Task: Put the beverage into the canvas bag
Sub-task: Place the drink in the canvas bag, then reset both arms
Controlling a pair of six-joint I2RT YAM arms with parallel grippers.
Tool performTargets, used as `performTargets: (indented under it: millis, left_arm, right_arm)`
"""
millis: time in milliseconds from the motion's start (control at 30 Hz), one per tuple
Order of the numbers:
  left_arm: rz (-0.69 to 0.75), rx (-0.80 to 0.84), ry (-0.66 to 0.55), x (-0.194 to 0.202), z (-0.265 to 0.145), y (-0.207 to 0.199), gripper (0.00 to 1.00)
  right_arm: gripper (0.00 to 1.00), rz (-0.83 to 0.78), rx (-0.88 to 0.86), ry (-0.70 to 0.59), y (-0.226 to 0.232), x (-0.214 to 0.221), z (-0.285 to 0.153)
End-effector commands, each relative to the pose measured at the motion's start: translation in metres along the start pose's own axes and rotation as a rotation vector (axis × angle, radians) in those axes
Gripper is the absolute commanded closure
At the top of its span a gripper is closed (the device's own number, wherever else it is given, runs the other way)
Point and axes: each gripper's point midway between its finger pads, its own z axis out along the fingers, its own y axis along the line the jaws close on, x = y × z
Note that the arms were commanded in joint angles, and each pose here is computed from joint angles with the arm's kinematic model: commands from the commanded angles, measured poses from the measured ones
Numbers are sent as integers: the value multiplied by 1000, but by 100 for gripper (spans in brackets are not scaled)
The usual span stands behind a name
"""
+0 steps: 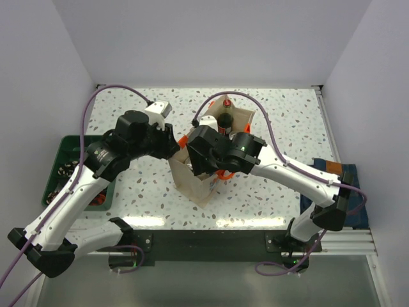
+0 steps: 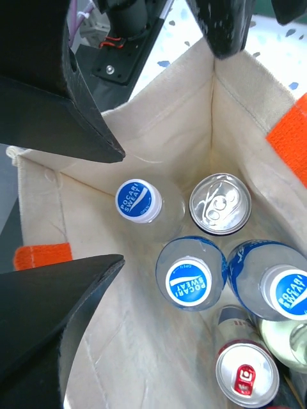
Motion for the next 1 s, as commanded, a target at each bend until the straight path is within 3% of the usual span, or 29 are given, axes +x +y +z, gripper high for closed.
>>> performTargets:
  millis: [0, 233, 367, 967]
  left_arm:
    - [-13, 13, -101, -26, -13, -6, 58]
    - [-7, 18, -102, -24, -14, -7, 54]
    - [1, 22, -109, -25, -16, -7, 41]
    - [24, -5, -146, -19, -29, 2, 10]
  right_arm:
    - [37, 25, -29, -100, -5, -24, -32]
    - [37, 57, -20, -208, -24, -40, -61]
    - [37, 33, 16, -247, -42, -40, -70]
    - [36, -15, 174, -402, -121, -21, -99]
